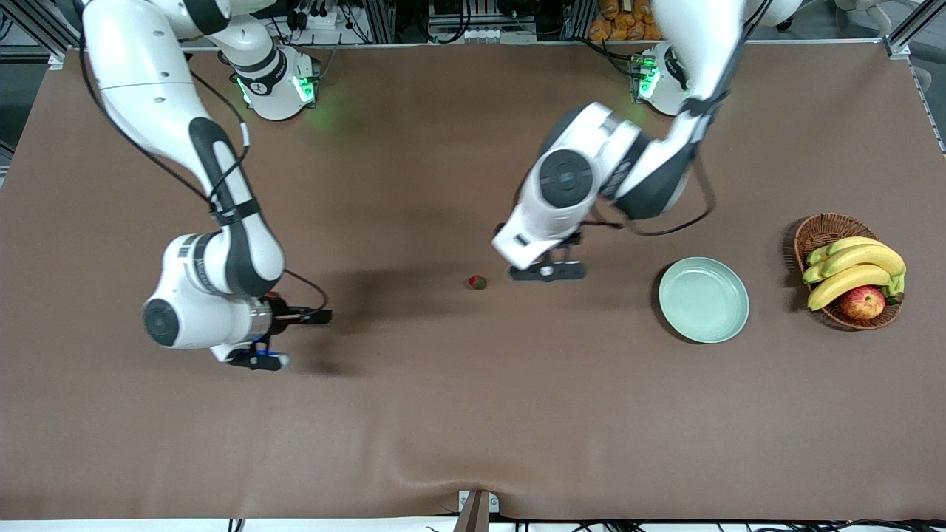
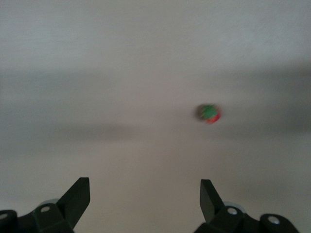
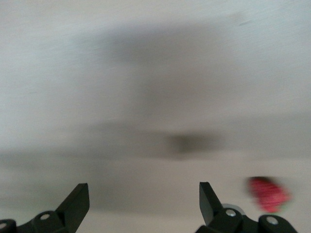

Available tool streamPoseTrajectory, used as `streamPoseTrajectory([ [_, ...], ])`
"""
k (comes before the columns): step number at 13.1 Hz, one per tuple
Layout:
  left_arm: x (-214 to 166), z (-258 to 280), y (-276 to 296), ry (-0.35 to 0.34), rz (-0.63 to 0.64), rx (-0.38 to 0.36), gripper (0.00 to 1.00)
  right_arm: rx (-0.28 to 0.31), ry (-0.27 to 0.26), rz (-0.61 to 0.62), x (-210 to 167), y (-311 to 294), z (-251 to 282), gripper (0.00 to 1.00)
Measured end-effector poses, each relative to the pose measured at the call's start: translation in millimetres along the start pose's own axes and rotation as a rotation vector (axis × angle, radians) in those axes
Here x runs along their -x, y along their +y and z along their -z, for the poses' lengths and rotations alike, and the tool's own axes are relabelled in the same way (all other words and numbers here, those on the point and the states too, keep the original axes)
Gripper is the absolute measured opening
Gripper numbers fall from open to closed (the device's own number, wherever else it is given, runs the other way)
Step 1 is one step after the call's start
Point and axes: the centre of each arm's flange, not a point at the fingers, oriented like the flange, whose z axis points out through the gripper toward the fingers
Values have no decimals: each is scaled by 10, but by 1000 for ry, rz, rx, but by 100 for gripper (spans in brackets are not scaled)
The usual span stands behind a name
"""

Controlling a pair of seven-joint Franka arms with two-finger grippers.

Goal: Collect all strawberries into plate
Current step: 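Grasp the set-down strawberry with the left gripper while the right gripper grasps another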

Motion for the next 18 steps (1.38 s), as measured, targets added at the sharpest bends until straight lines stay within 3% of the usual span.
streamPoseTrajectory([
  [2, -75, -421, 213, 53, 87, 51, 100, 79, 14, 36, -48, 286, 23, 100],
  [6, 15, -1094, 581, 105, 328, 136, 100, 178, -24, 83, -20, 444, -230, 100],
  [11, 100, -1444, 633, 79, 520, 112, 98, 205, -96, 97, 96, 596, -544, 100],
  [13, 89, -1541, 605, 72, 580, 102, 97, 205, -134, 94, 157, 637, -622, 94],
  [17, 89, -1687, 577, 61, 622, 85, 89, 211, -152, 95, 180, 666, -588, 46],
  [18, 88, -1706, 574, 60, 624, 83, 81, 211, -150, 95, 178, 669, -575, 34],
])
